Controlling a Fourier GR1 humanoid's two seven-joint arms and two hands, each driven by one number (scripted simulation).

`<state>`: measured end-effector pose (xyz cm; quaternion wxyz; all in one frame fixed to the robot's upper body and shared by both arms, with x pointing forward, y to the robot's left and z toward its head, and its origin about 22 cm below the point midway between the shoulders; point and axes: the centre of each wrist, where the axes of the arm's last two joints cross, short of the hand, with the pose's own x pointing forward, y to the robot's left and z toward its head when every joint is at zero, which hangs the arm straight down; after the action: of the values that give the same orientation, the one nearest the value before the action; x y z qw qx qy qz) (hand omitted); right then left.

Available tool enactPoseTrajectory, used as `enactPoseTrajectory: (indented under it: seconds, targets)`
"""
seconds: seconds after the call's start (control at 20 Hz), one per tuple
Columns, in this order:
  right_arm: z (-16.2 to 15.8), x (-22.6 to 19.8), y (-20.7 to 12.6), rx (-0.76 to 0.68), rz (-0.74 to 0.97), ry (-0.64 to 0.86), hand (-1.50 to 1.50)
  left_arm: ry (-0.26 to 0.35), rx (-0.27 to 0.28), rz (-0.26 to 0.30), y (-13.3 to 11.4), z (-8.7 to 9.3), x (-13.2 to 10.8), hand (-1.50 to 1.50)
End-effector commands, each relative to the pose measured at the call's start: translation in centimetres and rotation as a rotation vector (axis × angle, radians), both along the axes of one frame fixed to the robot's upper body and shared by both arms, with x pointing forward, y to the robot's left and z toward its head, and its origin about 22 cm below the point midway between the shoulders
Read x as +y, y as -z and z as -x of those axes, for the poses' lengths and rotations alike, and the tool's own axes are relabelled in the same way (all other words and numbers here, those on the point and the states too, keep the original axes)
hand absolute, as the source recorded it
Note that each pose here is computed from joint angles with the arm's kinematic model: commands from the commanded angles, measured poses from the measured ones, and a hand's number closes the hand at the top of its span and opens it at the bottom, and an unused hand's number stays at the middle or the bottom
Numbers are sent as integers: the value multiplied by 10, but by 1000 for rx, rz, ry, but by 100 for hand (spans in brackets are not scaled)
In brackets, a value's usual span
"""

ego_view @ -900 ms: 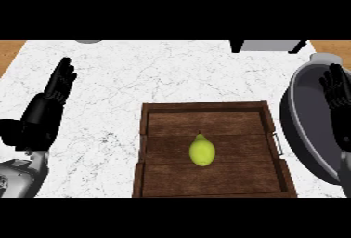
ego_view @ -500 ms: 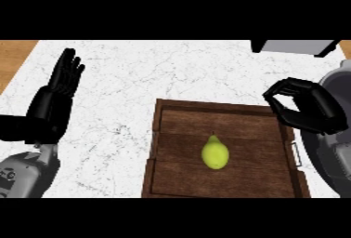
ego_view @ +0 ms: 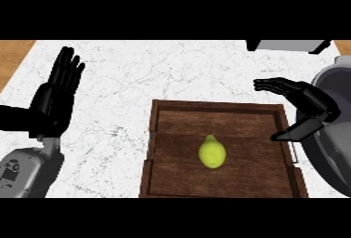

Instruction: Pick the pear from the tray and place it in the pot

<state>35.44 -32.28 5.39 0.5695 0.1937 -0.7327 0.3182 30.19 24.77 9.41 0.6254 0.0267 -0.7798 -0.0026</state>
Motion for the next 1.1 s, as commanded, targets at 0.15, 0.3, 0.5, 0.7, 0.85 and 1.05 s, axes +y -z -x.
enactPoseTrajectory:
  seconds: [0.15, 0.3, 0.5, 0.7, 0.85, 1.05]
  targets:
    - [-33, 1, -28, -41, 233, -210, -150, 2, 13, 14, 8, -2, -7, 0]
    - [-38, 24, -44, -47, 375, -329, -150, -22, 16, 4, 15, -2, 5, 0]
    - [-51, 53, -50, -69, 449, -397, -150, -22, 30, 16, 18, -12, -15, 0]
    - [-54, 76, -47, -41, 526, -439, -150, -41, 38, 30, 21, -4, 8, 0]
    - [-72, 82, -68, -19, 548, -424, -150, -43, 31, 10, 9, -2, 26, 0]
    - [-55, 108, -28, 36, 613, -469, -150, -35, 21, 12, 10, -5, 15, 0]
